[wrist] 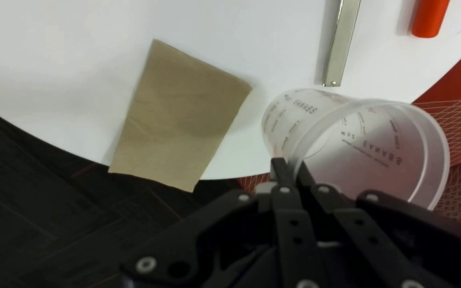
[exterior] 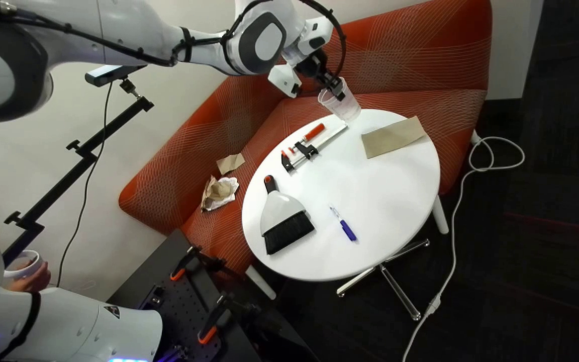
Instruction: Put the cylinder on the left side of the brown thing
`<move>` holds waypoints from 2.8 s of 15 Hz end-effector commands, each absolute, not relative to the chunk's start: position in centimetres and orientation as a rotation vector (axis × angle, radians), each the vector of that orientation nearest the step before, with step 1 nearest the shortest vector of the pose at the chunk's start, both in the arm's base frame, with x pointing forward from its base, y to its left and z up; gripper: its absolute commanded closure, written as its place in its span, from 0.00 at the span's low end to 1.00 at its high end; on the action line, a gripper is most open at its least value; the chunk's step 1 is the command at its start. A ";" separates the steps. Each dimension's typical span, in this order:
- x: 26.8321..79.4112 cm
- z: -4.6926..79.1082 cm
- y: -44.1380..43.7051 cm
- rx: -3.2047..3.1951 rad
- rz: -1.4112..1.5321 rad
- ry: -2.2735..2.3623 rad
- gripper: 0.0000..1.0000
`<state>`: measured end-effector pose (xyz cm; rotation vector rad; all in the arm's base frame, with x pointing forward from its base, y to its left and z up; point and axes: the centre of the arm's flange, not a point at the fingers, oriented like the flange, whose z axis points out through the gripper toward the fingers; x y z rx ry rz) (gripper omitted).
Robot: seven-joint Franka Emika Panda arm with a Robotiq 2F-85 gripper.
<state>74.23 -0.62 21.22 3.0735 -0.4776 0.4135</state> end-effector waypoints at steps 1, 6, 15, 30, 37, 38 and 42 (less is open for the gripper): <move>76.5 20.0 -0.3 3.059 0.368 -0.513 0.99; 77.0 17.9 -1.1 3.053 0.326 -0.529 0.99; 78.6 17.3 -2.0 3.081 0.261 -0.575 0.99; 75.8 19.9 -0.3 3.112 0.274 -0.513 0.17; 70.5 26.1 -0.5 3.086 0.194 -0.525 0.00; 69.5 26.8 -0.7 3.093 0.187 -0.515 0.00; 66.1 28.7 -1.1 3.103 0.153 -0.496 0.00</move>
